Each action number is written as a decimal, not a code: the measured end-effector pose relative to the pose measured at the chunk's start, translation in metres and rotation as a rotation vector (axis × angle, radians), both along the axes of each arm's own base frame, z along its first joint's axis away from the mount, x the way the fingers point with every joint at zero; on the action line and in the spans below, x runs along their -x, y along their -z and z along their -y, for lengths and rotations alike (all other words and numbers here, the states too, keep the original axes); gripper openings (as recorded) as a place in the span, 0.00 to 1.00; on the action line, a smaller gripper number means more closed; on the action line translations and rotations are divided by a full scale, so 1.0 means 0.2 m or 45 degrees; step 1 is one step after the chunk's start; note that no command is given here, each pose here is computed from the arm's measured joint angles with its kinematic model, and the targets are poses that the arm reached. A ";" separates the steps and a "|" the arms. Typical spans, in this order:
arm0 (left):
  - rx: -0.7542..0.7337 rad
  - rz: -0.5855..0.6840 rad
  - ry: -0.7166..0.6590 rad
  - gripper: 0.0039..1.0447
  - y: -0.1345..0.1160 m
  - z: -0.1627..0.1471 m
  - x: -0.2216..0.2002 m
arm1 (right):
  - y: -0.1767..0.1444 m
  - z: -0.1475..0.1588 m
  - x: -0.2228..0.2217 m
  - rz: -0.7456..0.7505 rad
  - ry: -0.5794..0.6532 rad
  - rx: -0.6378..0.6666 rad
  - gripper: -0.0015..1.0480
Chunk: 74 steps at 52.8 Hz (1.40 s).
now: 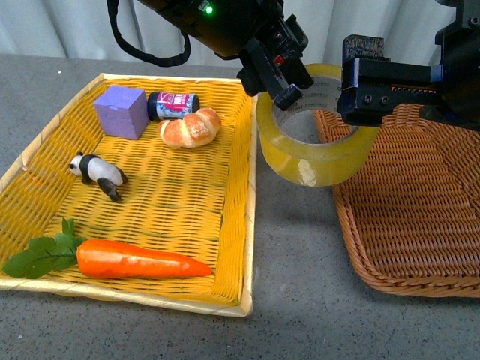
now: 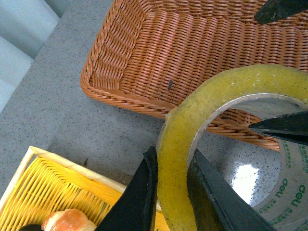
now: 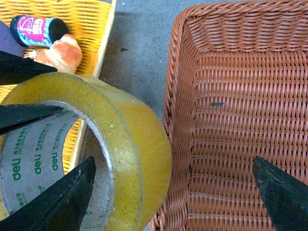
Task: Move tape to another basket
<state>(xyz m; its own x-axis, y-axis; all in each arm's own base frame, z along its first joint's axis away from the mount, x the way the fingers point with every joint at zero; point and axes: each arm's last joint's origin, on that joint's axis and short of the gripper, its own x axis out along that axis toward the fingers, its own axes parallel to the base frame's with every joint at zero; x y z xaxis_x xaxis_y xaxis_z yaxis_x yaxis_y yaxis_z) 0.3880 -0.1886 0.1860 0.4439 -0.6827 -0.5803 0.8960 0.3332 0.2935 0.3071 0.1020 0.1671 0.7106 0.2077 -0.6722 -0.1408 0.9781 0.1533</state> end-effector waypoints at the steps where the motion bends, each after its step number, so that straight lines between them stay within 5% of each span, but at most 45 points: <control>1: 0.000 0.000 0.000 0.14 0.00 0.00 0.00 | 0.00 0.00 0.00 -0.002 0.002 -0.001 0.88; 27: 0.028 -0.015 0.011 0.14 -0.01 0.02 0.00 | 0.00 -0.01 0.00 -0.075 0.033 -0.062 0.16; 36: 0.038 0.020 -0.044 0.14 -0.01 0.03 0.00 | 0.00 -0.01 0.00 -0.082 0.056 -0.068 0.15; 50: 0.252 0.099 -0.433 0.61 -0.08 -0.02 -0.02 | -0.01 0.08 -0.07 -0.047 0.135 -0.050 0.15; 58: 0.430 0.129 -0.857 0.94 -0.09 -0.22 -0.09 | 0.04 0.23 -0.11 -0.068 0.231 -0.016 0.15; 74: 0.561 0.167 -1.457 0.94 0.02 -0.47 -0.11 | 0.22 0.44 -0.14 -0.138 0.339 0.021 0.15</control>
<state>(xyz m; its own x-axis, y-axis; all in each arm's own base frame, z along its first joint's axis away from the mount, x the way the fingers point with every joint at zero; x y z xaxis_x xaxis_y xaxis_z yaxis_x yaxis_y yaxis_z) 0.4092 -0.0950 0.1827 0.9521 0.0116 -0.3055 -0.0048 0.9997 0.0230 0.3358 0.0139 0.1238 0.6625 0.0118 -0.7490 0.1377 0.9809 0.1373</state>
